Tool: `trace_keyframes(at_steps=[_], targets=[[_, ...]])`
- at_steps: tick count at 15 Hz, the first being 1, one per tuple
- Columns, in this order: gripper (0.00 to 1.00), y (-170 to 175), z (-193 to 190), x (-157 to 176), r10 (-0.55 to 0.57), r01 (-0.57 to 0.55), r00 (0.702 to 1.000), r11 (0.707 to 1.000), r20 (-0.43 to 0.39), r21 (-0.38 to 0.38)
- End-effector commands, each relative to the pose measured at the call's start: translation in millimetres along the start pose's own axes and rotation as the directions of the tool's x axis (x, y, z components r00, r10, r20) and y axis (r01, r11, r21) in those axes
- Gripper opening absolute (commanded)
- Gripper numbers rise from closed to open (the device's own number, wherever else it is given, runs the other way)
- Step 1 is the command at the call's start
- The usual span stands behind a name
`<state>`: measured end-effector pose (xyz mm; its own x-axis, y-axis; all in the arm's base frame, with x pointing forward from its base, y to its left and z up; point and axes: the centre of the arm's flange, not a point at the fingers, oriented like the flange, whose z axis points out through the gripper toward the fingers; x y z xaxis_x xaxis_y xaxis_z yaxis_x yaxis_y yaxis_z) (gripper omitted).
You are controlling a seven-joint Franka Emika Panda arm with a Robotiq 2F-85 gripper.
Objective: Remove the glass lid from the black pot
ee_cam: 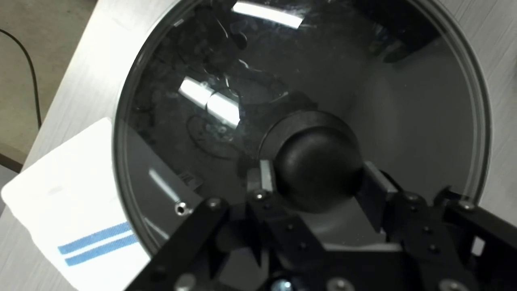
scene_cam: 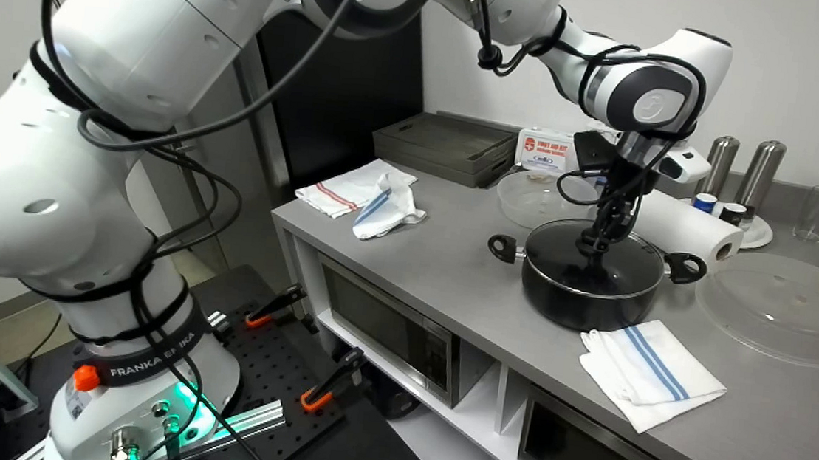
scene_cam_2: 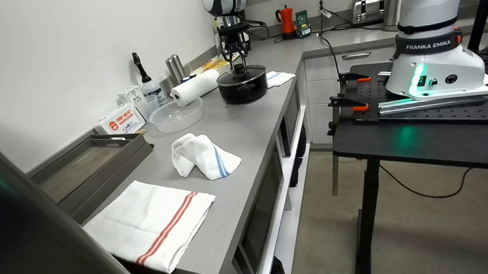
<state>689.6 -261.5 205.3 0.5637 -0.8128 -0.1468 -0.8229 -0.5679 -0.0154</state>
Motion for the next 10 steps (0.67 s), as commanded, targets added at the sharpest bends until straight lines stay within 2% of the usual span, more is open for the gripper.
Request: trace_keyframes(at_steps=[1,6,10], targets=[[0.25,-6.5,-1.4,5.9,0.021,-0.021,1.000,0.999,0.002,0.025],[0.25,-5.4,-8.6,0.5,0.009,-0.009,1.000,0.999,0.000,0.030],[0.25,-0.5,-32.6,-13.6,-0.029,0.030,0.999,0.999,-0.014,0.044]])
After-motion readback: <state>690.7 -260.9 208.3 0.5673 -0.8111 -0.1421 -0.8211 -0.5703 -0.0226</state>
